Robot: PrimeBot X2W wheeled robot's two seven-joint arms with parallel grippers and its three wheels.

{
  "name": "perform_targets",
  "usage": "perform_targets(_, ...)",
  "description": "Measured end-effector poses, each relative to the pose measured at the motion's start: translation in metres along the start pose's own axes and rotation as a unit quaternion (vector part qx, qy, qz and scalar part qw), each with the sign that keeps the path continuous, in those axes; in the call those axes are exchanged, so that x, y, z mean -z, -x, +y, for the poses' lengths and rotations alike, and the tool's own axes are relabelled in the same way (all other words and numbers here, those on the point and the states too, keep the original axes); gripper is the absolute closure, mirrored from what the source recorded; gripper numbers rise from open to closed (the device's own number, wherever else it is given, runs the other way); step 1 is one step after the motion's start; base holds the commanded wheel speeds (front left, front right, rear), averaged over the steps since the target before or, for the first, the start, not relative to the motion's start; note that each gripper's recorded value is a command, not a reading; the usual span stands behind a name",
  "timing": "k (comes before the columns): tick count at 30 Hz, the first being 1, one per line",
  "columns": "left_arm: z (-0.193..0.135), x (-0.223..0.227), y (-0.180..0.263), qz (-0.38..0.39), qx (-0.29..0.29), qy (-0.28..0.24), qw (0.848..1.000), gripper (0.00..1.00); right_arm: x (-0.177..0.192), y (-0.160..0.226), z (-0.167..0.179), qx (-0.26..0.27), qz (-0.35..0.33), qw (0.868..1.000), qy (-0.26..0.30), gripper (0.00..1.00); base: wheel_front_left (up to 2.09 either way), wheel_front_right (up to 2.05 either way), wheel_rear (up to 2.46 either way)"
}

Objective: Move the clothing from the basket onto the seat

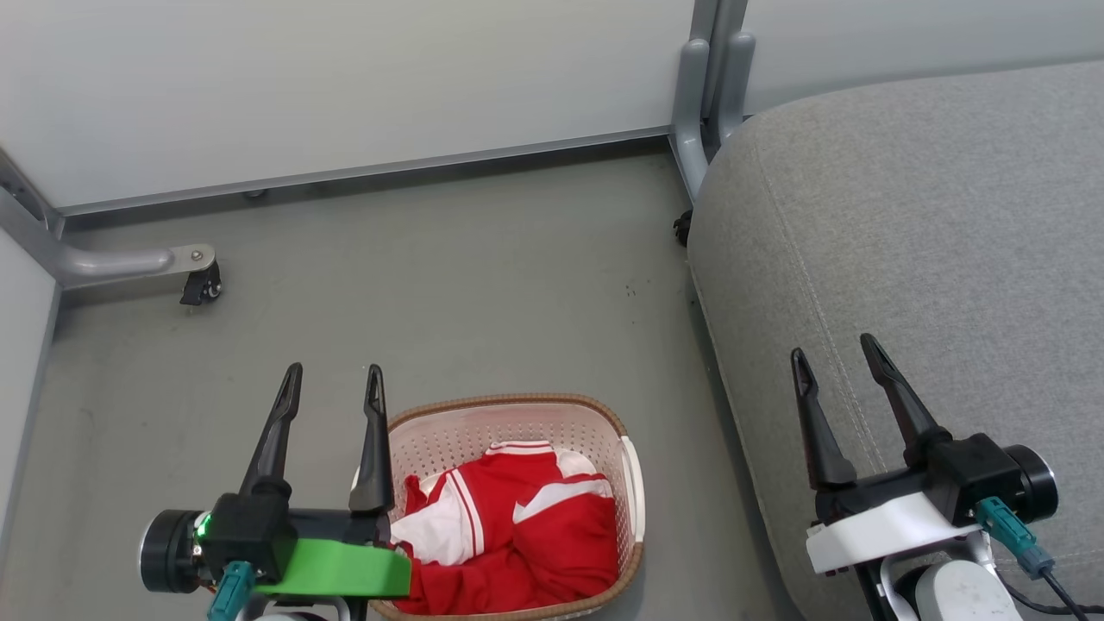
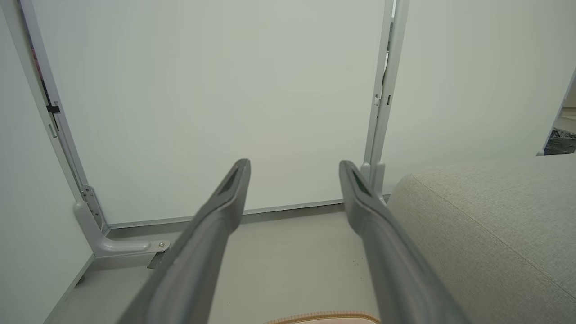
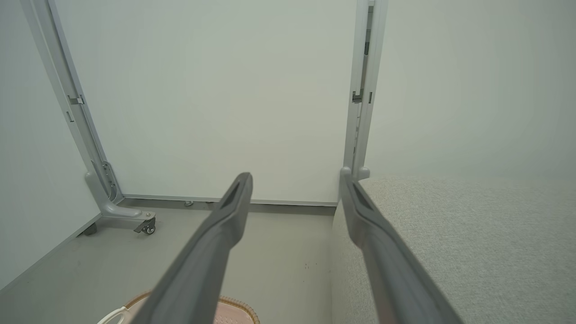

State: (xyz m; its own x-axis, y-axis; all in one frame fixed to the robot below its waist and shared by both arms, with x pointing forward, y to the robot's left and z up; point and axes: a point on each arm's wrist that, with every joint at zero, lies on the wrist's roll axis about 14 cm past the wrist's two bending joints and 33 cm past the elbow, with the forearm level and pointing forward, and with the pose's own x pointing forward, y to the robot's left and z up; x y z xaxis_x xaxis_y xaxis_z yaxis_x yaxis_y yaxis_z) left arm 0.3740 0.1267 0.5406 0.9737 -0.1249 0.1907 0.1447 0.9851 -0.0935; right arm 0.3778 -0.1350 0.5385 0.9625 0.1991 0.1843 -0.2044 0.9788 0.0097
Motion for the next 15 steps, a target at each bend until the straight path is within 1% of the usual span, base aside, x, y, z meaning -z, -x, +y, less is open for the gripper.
perform_targets(9, 0.0, 0.004, -0.001, 0.006, -0.001, 0.005, 1.0, 0.0, 0.003, 0.0, -0.001, 0.001, 0.004, 1.0, -0.001, 0.0, 0.0, 0.0, 0.0)
perform_targets(11, 0.001, 0.011, -0.001, 0.017, -0.005, 0.018, 1.0, 0.0, 0.004, -0.001, -0.002, 0.003, 0.005, 1.0, -0.001, 0.0, 0.0, 0.0, 0.0)
perform_targets(15, -0.006, 0.024, -0.008, 0.033, 0.006, 0.015, 0.999, 0.0, 0.005, -0.008, -0.009, 0.01, 0.003, 1.0, 0.0, 0.0, 0.0, 0.0, 0.0)
